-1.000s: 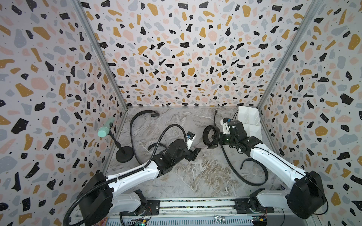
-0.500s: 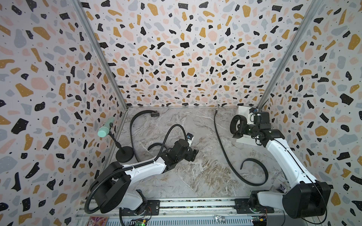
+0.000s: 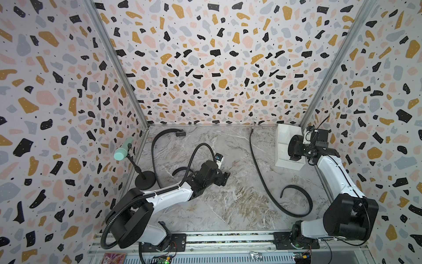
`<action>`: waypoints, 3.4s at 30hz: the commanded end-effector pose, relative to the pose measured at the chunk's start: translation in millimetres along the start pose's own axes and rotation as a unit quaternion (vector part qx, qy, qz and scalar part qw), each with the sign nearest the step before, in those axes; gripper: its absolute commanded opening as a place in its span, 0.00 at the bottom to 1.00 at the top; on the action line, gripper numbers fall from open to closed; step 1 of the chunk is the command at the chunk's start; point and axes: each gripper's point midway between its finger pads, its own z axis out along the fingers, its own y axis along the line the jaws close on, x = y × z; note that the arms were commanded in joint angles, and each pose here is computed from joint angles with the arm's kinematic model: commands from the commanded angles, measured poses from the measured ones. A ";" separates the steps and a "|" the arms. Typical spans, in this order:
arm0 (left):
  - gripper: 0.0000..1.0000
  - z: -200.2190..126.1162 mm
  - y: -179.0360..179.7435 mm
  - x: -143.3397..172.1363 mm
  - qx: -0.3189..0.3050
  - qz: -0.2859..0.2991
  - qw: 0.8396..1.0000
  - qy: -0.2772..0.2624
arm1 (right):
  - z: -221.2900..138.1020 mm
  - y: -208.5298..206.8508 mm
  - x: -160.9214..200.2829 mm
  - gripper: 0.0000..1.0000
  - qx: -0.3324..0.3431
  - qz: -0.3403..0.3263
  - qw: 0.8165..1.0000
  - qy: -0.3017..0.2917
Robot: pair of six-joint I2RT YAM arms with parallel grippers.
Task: Place the belts into the storage roll
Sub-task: Pick up the belt from the center of the board, then place the belt in the container.
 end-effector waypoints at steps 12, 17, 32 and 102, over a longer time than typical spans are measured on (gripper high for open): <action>0.89 6.0 3.5 2.1 0.005 -0.012 1.000 -0.002 | 11.3 -38.2 -103.6 0.18 0.037 -0.023 0.990 -0.136; 0.90 11.0 3.0 2.2 0.006 -0.014 1.000 0.004 | 34.1 -44.8 -115.5 0.18 0.047 -0.027 0.986 -0.155; 0.90 26.6 -2.0 7.0 0.018 -0.012 1.000 0.020 | 27.0 -46.1 -159.6 0.18 0.062 -0.053 0.948 -0.308; 0.92 12.7 4.9 -0.5 0.010 -0.020 1.000 -0.010 | 100.9 -19.6 -90.5 0.92 0.036 -0.039 0.990 -0.128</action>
